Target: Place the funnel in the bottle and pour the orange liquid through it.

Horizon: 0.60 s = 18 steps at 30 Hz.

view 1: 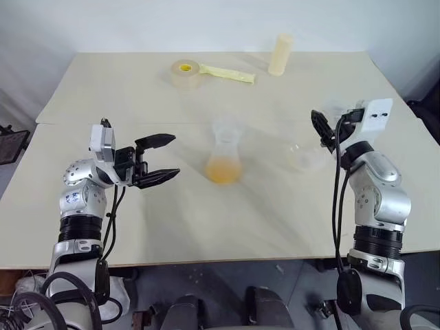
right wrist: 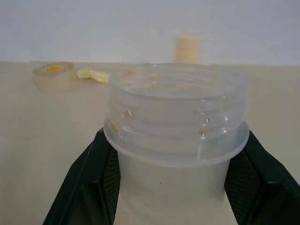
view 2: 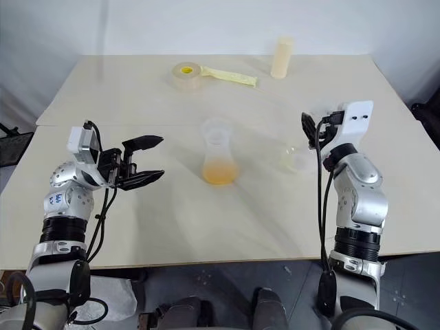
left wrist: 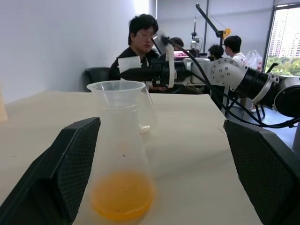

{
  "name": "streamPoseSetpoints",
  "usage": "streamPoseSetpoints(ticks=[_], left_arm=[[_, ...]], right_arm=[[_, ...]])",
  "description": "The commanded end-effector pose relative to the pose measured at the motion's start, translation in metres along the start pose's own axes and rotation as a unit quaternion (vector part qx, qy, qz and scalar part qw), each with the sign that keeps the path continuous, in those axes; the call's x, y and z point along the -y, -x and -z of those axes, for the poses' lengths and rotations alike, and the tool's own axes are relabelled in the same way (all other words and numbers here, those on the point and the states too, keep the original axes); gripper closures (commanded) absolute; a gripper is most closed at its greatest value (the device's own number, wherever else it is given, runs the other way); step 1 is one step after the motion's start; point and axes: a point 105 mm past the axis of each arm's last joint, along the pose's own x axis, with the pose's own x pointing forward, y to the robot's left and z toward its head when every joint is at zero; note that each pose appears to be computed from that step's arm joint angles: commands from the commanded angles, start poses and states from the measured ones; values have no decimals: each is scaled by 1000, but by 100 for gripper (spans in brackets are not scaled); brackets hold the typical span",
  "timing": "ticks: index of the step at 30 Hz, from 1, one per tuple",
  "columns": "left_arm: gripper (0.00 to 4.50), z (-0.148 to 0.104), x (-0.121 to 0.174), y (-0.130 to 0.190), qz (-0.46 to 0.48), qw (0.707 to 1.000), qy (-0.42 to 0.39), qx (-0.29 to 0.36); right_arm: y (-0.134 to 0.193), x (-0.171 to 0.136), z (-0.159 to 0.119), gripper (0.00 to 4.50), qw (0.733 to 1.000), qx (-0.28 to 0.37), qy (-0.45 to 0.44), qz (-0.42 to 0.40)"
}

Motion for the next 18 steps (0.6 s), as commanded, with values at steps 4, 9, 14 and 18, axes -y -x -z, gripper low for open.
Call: streamPoseSetpoints(ticks=[4, 9, 14, 18], left_arm=[[0, -10, 0, 3, 3, 1000, -14, 1], [0, -9, -15, 8, -68, 997, -7, -22], [0, -7, -31, 12, -139, 989, 15, -45], [0, -5, -25, 11, -128, 990, 37, -48]], right_arm=[[6, -7, -20, 4, 998, 49, 16, -21], [8, -16, -37, 4, 996, 76, 27, -49], [10, -26, -70, 4, 987, 116, 59, -95], [12, -34, -89, 4, 979, 134, 75, -131]])
